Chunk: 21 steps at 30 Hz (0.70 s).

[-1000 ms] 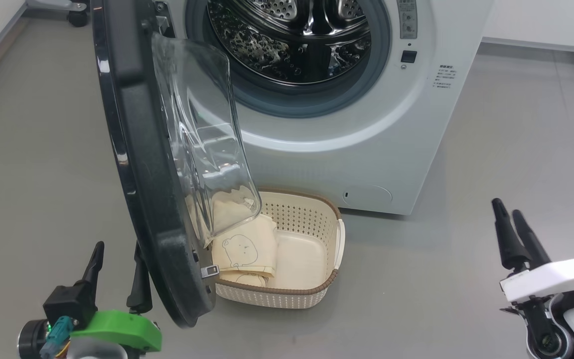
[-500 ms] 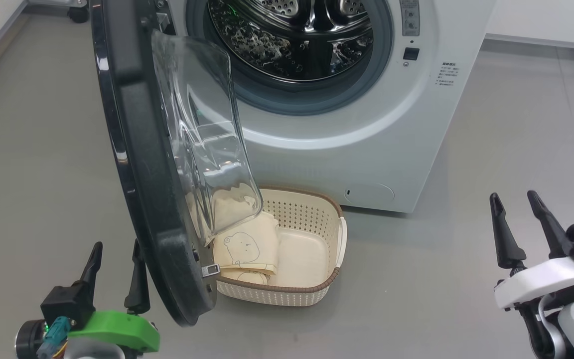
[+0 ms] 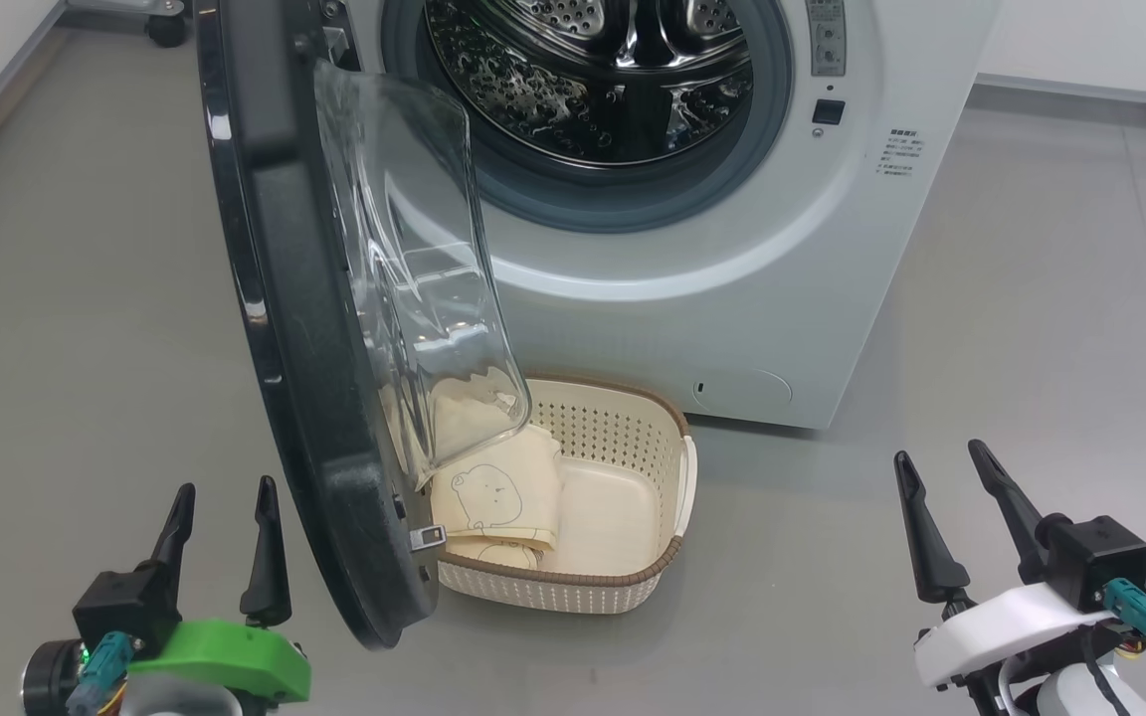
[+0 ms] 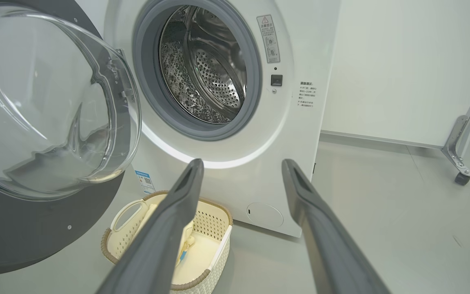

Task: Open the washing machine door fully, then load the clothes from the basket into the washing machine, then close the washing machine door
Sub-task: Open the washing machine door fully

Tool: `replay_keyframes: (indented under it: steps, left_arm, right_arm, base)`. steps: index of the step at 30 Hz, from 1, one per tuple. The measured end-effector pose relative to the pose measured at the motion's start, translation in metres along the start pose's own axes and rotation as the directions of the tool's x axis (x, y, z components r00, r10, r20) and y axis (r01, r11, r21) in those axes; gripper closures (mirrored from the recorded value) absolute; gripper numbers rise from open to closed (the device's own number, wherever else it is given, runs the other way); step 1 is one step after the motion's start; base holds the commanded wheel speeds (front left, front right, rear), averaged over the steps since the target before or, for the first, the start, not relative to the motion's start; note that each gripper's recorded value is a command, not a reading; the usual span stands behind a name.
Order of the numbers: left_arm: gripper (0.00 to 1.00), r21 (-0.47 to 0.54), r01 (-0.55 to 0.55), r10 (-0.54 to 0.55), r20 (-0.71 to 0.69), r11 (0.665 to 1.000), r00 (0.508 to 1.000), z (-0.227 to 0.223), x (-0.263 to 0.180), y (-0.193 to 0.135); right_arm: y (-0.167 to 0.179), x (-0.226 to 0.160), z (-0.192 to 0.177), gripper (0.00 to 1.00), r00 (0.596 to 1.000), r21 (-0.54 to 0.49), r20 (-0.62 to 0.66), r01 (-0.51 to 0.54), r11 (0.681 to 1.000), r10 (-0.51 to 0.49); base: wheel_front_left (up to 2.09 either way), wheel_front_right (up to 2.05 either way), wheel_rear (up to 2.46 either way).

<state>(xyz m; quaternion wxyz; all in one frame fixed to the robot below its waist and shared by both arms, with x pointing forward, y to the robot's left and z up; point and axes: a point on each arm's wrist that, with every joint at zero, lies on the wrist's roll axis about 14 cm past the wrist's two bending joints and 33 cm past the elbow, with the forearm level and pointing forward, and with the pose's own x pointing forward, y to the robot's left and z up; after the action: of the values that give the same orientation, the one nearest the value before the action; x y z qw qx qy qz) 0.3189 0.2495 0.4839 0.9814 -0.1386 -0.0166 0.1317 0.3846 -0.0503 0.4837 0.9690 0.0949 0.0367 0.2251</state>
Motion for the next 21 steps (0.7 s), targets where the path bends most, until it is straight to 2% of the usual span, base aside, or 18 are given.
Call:
replay_keyframes:
  steps: [21]
  left_arm:
    - [0.00,0.000,-0.004,0.004,0.010,1.000,1.000,0.003,-0.005,0.003]
  right_arm:
    - [-0.005,-0.020,-0.012,0.00,0.997,-0.024,-0.017,0.070,0.997,-0.071]
  base:
    - [0.00,0.00,0.00]
